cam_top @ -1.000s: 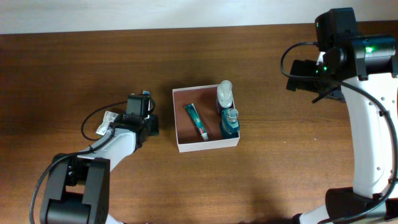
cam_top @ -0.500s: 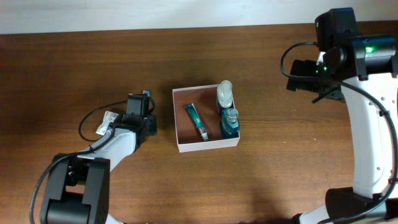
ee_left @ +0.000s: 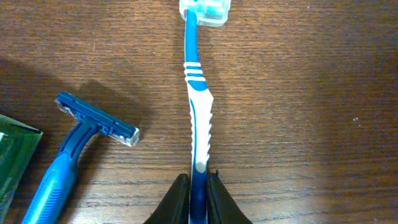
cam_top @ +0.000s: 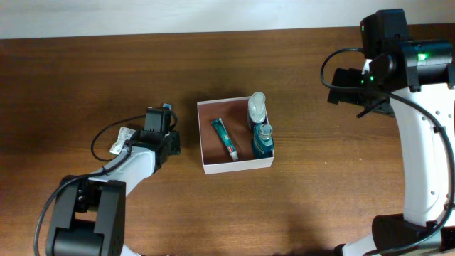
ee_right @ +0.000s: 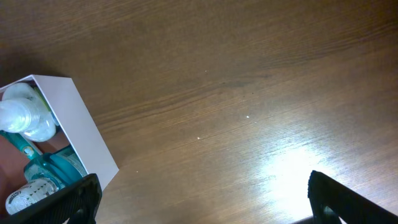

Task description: Pack container

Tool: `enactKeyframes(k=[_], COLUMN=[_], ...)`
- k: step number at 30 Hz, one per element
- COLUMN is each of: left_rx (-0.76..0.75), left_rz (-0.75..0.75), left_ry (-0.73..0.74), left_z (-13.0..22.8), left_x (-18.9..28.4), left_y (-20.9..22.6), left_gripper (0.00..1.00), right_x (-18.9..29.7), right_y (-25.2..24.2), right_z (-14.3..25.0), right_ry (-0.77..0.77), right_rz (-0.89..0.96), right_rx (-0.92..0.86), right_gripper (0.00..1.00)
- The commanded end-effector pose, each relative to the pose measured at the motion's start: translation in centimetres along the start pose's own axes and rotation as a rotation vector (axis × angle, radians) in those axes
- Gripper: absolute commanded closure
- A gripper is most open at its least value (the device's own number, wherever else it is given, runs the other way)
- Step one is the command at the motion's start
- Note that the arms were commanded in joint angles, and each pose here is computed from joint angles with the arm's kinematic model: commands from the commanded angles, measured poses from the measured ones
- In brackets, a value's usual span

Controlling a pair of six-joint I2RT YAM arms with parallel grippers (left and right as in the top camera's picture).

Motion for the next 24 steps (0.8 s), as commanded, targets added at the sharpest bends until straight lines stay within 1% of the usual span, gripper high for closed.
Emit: enactKeyframes(k=[1, 3, 6, 10, 11, 13, 19, 24], left_rx=[0.000, -0.001, -0.001, 0.001, 0.002, 0.004, 0.016, 0.023], left_rz=[0.012, 0.012, 0.011, 0.011, 0.011, 0.011, 0.010, 0.012], left_ry=[0.023, 0.027, 0.026, 0.014, 0.006, -0.011, -0.094, -0.168], left_z=[0.6, 0.7, 0.7, 0.5, 0.3, -0.3, -2.4, -3.4], left_x=[-0.3, -0.3, -0.3, -0.3, -0.2, 0.1, 3.3, 6.6], left_y=[0.0, 0.0, 0.0, 0.0, 0.0, 0.1, 0.5, 0.9], left_gripper=[0.88, 0.89, 0.95, 0.96, 0.99, 1.00, 0.99, 0.99], right_x=[0.2, 0.2, 0.2, 0.2, 0.2, 0.2, 0.2, 0.2], right_y=[-0.2, -0.2, -0.2, -0.2, -0.2, -0.2, -0.2, -0.2], right_z=[-0.2, -0.2, -0.2, -0.2, -0.2, -0.2, -0.2, -0.2], right_ry=[-0.016, -0.016, -0.016, -0.016, -0.016, -0.016, -0.016, -0.016], right_rz=[0.010, 0.011, 0.010, 0.011, 0.010, 0.010, 0.011, 0.011], right_rx=[-0.005, -0.005, -0.005, -0.005, -0.005, -0.005, -0.005, -0.005], right_gripper=[0.02, 0.02, 0.02, 0.02, 0.02, 0.02, 0.02, 0.01])
Point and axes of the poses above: each gripper's point midway between its finger pads, its own x axis back along the fingers, its own y axis along the line the jaws close on, z = x × y, the point moved 8 cm from there along x, back along the fingers, and after that the axes turned 11 degrees about -x, right-handed, at the moved point
